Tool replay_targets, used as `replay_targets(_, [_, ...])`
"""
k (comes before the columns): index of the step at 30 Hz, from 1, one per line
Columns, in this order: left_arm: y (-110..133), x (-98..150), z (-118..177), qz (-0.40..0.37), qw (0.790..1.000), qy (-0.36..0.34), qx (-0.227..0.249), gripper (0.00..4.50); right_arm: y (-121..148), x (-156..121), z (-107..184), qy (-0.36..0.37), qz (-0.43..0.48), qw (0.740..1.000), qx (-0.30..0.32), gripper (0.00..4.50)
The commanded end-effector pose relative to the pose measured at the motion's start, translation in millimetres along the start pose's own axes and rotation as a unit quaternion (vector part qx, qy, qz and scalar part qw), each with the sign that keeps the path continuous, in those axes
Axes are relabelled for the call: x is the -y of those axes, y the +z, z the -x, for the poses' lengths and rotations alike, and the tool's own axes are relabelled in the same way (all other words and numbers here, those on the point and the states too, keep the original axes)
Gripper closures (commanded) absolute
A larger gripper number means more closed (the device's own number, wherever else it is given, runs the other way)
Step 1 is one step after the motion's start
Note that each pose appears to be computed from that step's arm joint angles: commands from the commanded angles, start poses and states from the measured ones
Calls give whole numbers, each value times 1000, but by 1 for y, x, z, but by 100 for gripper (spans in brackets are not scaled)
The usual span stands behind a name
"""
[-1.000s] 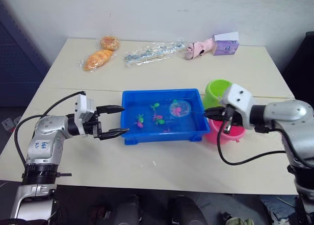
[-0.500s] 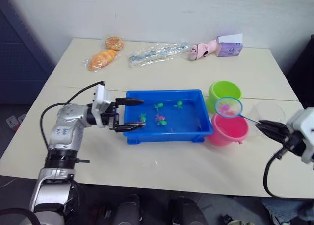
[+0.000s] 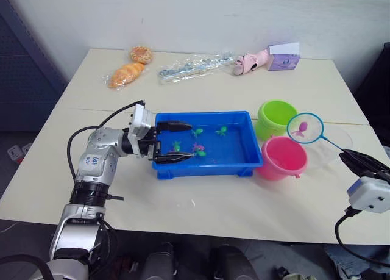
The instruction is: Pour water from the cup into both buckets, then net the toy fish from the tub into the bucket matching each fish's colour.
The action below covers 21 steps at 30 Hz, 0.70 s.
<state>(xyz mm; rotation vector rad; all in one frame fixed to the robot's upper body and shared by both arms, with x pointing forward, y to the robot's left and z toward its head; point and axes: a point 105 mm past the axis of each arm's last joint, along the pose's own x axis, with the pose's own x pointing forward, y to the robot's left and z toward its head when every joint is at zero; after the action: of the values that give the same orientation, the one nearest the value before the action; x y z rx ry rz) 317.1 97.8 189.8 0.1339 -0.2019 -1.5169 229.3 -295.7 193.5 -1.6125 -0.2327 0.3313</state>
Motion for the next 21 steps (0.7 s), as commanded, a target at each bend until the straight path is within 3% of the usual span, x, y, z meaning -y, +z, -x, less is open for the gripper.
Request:
replay_targets(1, [10,3,-5,-13,1000,-1,14,9,-4,-13,2,9,47,999,9,450])
replay_targets(6, [13,3,-6,-11,1000,9,16,9,-1,-18,3,-2,83,996,23,450])
replay_targets(9, [15,2,-8,-8,1000,18,22,9,-3,-36,6,26,80,996,25,450])
replay_targets(13, [14,4,-13,-1,1000,12,24,9,-9,-22,5,-2,110,994,20,450])
replay_targets(21, [15,3,-17,1,1000,6,27,9,-2,-29,9,-19,105,994,5,450])
